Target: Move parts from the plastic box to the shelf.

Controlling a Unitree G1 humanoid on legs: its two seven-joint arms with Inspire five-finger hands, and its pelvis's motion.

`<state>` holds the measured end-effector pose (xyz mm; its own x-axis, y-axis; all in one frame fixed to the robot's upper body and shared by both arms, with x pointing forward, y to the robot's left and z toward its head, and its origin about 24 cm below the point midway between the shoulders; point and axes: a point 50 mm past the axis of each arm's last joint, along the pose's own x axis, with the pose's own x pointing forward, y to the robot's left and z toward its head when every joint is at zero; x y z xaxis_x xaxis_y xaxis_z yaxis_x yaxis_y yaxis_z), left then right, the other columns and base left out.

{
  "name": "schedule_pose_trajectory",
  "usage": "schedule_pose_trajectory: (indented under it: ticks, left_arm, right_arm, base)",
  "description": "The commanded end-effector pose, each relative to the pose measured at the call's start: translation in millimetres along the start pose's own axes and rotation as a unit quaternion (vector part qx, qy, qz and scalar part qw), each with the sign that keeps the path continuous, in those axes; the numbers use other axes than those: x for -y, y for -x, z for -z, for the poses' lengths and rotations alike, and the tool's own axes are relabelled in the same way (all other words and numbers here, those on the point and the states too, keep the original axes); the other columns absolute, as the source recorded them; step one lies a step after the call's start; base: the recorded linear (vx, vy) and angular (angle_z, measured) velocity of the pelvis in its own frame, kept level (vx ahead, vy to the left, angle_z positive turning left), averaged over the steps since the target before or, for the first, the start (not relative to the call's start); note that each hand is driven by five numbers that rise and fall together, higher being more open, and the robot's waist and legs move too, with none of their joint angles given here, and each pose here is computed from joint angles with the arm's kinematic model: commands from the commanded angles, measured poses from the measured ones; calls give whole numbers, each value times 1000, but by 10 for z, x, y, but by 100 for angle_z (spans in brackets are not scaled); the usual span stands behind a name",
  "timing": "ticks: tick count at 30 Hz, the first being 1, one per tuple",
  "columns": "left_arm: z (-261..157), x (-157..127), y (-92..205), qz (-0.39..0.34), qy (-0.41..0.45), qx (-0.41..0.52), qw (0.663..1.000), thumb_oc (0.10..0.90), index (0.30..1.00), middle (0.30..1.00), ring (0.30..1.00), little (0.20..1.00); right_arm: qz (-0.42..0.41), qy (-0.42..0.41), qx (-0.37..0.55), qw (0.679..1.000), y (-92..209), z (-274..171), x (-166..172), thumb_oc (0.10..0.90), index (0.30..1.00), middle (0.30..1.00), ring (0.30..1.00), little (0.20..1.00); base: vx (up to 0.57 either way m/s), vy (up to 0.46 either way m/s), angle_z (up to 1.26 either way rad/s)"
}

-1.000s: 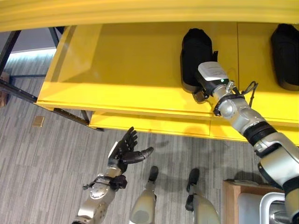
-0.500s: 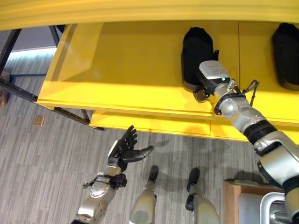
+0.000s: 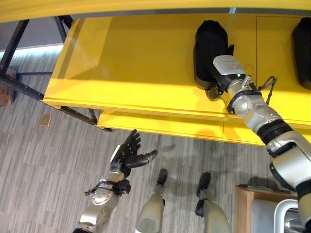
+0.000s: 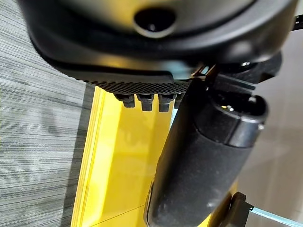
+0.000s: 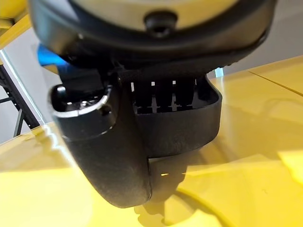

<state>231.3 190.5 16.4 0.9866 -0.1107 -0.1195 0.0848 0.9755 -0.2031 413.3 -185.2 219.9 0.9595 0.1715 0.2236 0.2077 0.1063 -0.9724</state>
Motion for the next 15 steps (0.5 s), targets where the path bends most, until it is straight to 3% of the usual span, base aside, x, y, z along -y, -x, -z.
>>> schedule_pose_trajectory:
  ticks: [1,11,12,13,14,15]
  left_arm:
    - [-509,112,-70,43,-9,121,992,900,1000,1000,1000,1000]
    - [-526,115,-81,42,-6,125,991,900,1000,1000,1000,1000]
    - [-525,115,-82,41,-5,125,991,900,1000,1000,1000,1000]
    - [-523,115,-80,41,-6,125,991,900,1000,1000,1000,1000]
    - [-524,114,-79,41,-5,125,991,900,1000,1000,1000,1000]
    - [-526,111,-79,41,-5,125,991,900,1000,1000,1000,1000]
  right_arm:
    - [-3,54,-60,997,-23,249,157,400,300,300,300,300]
    - [2,58,-63,996,-39,254,201,400,300,300,300,300]
    - [1,58,-65,996,-41,256,197,478,410,410,410,410]
    - [0,58,-66,996,-43,255,195,800,860,860,860,860]
    - [-1,61,-67,996,-48,252,195,900,1000,1000,1000,1000]
    - [-1,59,-68,996,-51,248,191,900,1000,1000,1000,1000]
  base:
    - [8,11,3]
    - [3,3,1]
    - [0,0,0]
    - [0,0,0]
    - [0,0,0]
    - [0,0,0]
